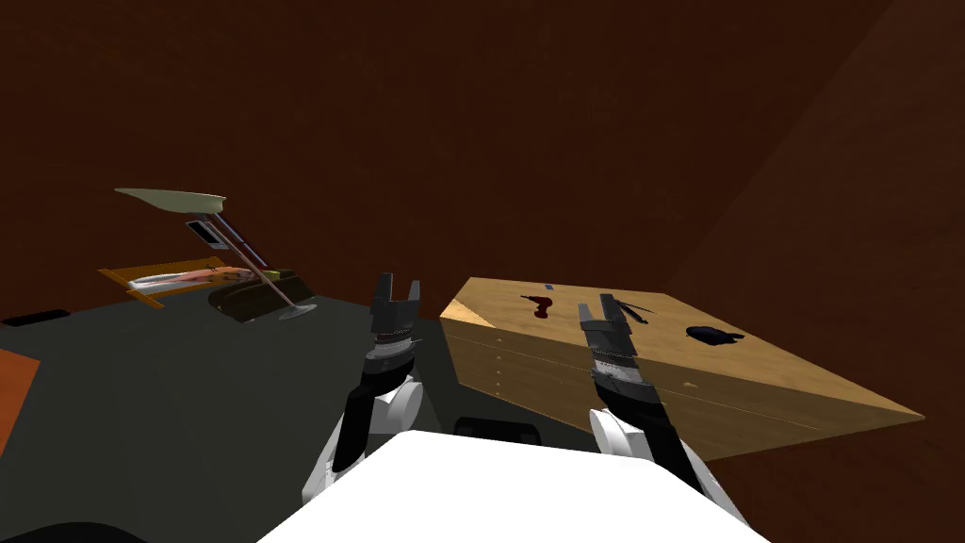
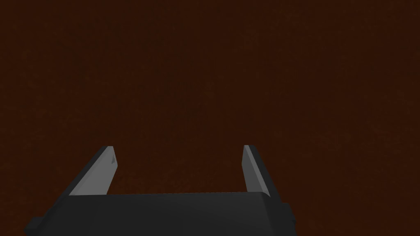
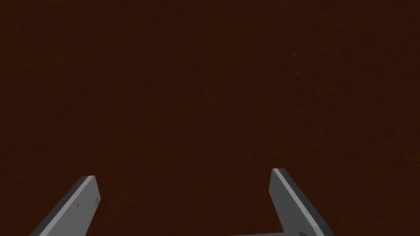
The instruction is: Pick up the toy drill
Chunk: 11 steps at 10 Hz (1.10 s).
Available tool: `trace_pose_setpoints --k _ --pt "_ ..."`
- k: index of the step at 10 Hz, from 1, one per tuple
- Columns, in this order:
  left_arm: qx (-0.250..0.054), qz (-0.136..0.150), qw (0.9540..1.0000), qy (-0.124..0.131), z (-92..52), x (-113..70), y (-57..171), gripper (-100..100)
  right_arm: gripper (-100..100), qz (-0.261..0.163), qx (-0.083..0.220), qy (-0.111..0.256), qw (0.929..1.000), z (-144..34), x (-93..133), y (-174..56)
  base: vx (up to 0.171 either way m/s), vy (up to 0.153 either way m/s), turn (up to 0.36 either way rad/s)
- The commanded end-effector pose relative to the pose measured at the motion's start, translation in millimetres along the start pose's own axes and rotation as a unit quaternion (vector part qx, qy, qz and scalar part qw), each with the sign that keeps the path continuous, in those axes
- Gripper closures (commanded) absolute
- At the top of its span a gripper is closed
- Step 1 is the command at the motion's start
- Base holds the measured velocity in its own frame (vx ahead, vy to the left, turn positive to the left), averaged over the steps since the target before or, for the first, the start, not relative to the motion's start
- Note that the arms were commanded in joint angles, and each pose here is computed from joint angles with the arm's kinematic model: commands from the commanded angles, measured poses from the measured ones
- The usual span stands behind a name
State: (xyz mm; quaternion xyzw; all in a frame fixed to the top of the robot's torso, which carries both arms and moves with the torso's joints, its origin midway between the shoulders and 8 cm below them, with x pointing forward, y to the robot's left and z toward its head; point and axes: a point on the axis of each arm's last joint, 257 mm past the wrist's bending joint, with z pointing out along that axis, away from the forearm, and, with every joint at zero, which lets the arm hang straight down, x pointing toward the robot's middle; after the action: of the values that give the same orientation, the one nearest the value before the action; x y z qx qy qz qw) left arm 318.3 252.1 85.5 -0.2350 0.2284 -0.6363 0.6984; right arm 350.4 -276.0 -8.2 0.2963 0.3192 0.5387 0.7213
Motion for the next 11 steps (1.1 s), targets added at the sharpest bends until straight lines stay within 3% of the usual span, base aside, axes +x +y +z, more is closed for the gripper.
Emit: trace_pose_setpoints --k 1,4,6,8,9,11 --pt "0.0 0.0 1.0 0.0 0.0 0.0 0.0 0 -100 -0.025 0.014 0.021 0.9994 -6.2 2.0 -11.1 -0.001 0.045 0.014" --pt "0.0 0.0 1.0 0.0 0.0 0.0 0.0 0 -100 -0.084 0.046 0.063 0.9935 -21.3 1.2 -38.2 0.0 0.089 0.006" --pt "0.0 0.0 1.0 0.0 0.0 0.0 0.0 0 -100 -0.137 0.075 0.097 0.9829 -36.1 -4.2 -63.6 -0.018 0.127 0.013" --pt "0.0 0.0 1.0 0.0 0.0 0.0 0.0 0 -100 -0.199 0.108 0.136 0.9645 -54.4 -15.2 -92.5 -0.011 0.154 0.013" --pt "0.0 0.0 1.0 0.0 0.0 0.0 0.0 0 -100 -0.2 0.107 0.138 0.964 -54.3 -15.1 -92.5 -0.014 0.107 -0.005" --pt "0.0 0.0 1.0 0.0 0.0 0.0 0.0 0 -100 -0.267 0.141 0.177 0.9369 -75.2 -32.9 -122.8 -0.009 0.099 0.026"
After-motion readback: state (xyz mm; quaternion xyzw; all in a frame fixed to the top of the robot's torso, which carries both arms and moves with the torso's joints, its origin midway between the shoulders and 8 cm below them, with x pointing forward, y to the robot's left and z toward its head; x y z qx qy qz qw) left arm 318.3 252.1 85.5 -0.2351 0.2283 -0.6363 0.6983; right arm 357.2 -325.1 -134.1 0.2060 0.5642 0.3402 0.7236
